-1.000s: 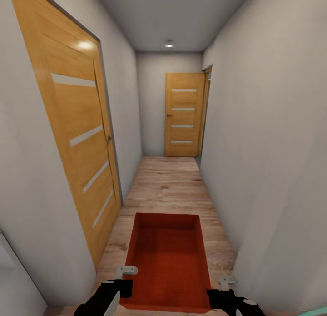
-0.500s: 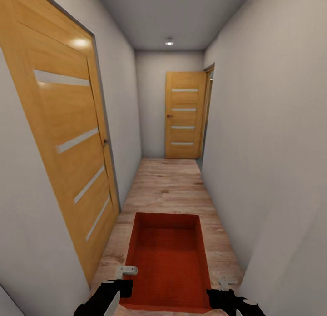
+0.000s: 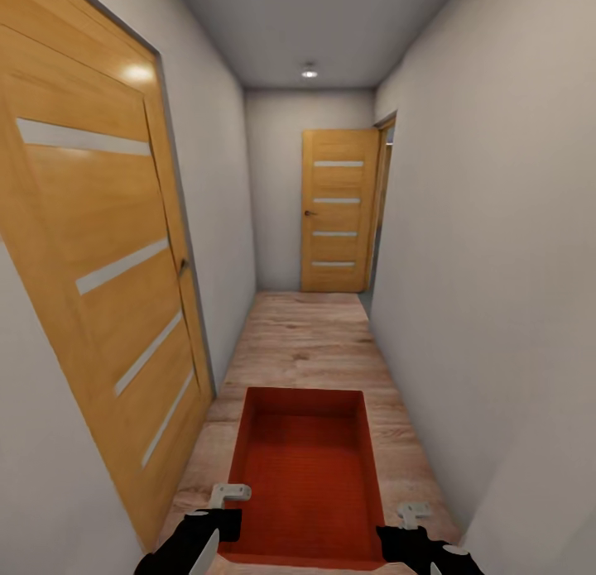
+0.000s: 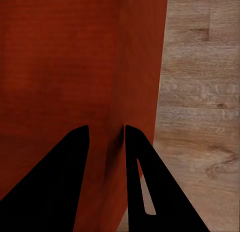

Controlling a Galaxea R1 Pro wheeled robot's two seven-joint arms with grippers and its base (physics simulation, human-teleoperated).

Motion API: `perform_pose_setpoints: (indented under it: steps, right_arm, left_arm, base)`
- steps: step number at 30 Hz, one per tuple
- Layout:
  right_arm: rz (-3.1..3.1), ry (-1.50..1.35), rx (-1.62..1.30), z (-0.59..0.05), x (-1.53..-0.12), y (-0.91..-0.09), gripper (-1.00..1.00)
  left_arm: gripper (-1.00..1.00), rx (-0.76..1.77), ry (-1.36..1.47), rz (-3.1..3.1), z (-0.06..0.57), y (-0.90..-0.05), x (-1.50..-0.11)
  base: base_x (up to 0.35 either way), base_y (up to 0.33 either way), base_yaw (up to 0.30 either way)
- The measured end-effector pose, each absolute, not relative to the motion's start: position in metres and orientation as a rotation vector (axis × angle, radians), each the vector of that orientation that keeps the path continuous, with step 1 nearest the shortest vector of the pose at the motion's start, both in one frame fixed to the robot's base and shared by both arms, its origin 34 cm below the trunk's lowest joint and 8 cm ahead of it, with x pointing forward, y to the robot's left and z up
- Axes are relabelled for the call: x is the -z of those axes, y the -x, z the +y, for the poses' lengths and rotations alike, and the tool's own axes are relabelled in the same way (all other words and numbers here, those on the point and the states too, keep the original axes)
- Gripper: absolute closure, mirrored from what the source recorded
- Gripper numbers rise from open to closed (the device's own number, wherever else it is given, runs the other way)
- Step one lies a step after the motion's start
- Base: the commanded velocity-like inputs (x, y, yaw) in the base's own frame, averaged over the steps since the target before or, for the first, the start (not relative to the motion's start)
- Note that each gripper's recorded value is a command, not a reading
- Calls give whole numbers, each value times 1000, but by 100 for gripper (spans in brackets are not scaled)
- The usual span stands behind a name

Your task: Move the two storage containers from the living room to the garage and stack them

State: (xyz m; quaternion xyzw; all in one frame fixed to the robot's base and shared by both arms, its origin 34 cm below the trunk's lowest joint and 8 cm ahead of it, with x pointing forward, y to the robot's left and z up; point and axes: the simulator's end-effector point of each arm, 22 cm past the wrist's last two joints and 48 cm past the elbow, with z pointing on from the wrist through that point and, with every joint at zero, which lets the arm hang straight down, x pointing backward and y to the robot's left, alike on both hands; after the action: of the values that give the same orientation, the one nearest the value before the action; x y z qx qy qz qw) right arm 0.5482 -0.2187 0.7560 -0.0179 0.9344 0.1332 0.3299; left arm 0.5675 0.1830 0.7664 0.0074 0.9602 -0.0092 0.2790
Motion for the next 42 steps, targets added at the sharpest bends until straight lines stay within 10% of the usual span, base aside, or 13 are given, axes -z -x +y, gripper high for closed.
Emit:
perform_pose_setpoints:
  steps: [42]
  right_arm:
    - [2444,47,-348,-219,-756,-548,100]
  left_arm:
    - [100,25,-20,2575,183,-568,-766]
  base:
    - [326,0,0]
